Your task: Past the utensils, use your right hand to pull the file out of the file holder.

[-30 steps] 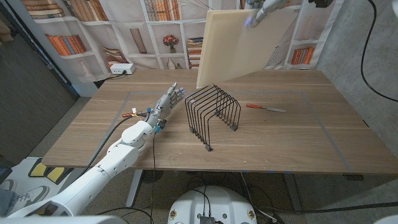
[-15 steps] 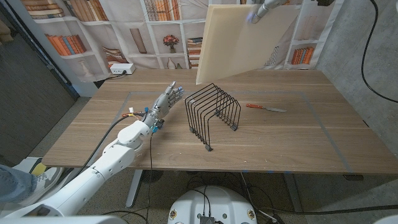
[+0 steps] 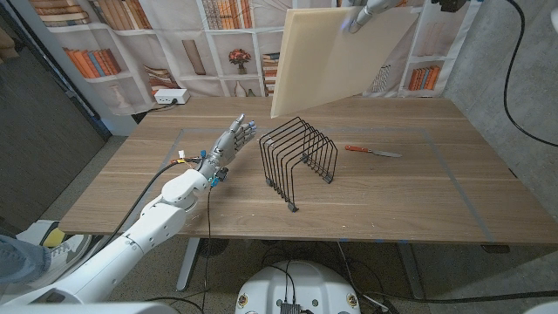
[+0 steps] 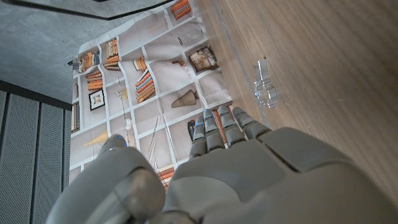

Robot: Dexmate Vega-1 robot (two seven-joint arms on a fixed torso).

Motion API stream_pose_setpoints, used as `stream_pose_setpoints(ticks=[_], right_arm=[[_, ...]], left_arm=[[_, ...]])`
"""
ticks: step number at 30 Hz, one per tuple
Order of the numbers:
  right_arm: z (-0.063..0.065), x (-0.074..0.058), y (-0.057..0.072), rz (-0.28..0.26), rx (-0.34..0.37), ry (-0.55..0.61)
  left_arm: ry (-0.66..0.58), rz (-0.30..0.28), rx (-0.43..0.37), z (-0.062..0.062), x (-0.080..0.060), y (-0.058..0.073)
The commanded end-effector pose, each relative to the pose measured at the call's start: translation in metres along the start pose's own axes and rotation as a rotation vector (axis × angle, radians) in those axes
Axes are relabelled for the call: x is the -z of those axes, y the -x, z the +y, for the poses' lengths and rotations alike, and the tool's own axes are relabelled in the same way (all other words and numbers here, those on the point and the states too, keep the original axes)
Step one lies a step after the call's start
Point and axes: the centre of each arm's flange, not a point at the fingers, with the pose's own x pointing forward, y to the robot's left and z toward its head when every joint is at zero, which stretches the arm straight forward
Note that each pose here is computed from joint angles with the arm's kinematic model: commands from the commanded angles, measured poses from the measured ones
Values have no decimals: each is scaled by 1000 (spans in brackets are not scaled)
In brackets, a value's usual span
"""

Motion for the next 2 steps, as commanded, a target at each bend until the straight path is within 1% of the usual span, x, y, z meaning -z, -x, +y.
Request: stream_pose_setpoints(ticks=[1, 2], right_arm=[[-2, -3, 3, 6, 6, 8], [-2, -3, 3, 6, 4, 8]], left_arm=[[3, -10, 5, -2, 0, -2], [5, -10, 6, -2, 1, -3]])
